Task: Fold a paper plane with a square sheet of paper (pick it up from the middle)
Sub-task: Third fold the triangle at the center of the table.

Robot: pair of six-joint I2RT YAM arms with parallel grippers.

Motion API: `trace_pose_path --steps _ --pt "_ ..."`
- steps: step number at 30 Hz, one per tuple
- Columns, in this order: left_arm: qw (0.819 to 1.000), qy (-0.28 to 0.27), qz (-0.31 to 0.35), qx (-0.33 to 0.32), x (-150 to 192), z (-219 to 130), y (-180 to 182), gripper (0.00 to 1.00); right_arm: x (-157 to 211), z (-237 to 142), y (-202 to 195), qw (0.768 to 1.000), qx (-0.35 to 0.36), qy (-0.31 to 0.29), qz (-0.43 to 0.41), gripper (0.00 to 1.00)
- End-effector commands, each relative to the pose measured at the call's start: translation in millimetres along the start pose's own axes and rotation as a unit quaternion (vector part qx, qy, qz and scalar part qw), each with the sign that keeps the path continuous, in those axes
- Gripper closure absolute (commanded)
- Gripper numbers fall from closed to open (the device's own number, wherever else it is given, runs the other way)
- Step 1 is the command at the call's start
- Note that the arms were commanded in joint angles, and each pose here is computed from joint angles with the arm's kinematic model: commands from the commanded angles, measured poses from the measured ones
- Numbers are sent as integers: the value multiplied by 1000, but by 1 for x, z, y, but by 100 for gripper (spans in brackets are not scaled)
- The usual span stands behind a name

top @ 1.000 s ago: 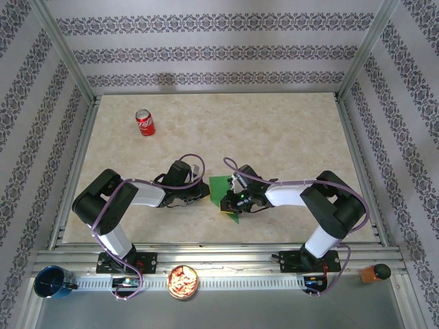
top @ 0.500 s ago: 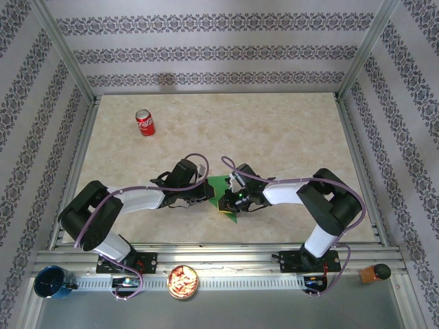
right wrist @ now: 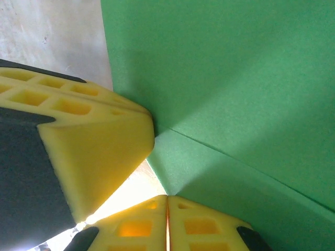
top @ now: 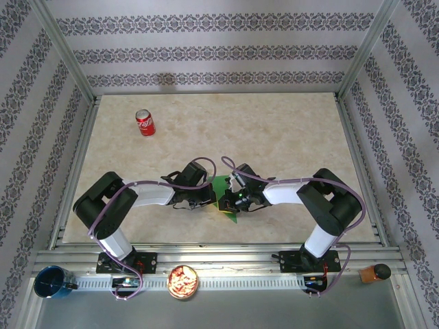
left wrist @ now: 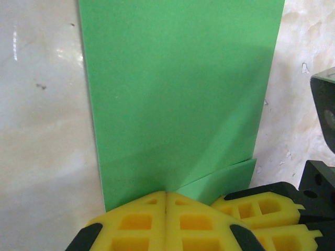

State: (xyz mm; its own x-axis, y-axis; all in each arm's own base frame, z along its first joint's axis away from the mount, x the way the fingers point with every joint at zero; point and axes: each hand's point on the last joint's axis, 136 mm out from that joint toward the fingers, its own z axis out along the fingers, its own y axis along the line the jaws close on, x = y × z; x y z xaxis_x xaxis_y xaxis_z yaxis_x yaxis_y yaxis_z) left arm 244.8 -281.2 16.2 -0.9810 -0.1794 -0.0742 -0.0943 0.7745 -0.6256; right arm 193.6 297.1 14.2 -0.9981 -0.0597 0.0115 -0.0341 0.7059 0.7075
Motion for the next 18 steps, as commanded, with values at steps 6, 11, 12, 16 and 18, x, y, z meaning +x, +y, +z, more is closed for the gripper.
trace_pose_path --steps 6,11,12,16,18 --pt "995 18 -48 -88 28 20 69 100 12 -7 -18 1000 22 0 8 86" --pt "993 18 -53 -99 30 23 78 100 22 -12 -26 1000 25 3 11 84" --pt "993 18 -54 -101 30 23 79 100 24 -13 -28 1000 27 4 11 84" --pt "993 19 -55 -106 32 23 83 100 35 -19 -39 999 33 4 16 84" --pt "993 19 -53 -106 33 23 84 100 40 -22 -47 999 37 3 21 84"
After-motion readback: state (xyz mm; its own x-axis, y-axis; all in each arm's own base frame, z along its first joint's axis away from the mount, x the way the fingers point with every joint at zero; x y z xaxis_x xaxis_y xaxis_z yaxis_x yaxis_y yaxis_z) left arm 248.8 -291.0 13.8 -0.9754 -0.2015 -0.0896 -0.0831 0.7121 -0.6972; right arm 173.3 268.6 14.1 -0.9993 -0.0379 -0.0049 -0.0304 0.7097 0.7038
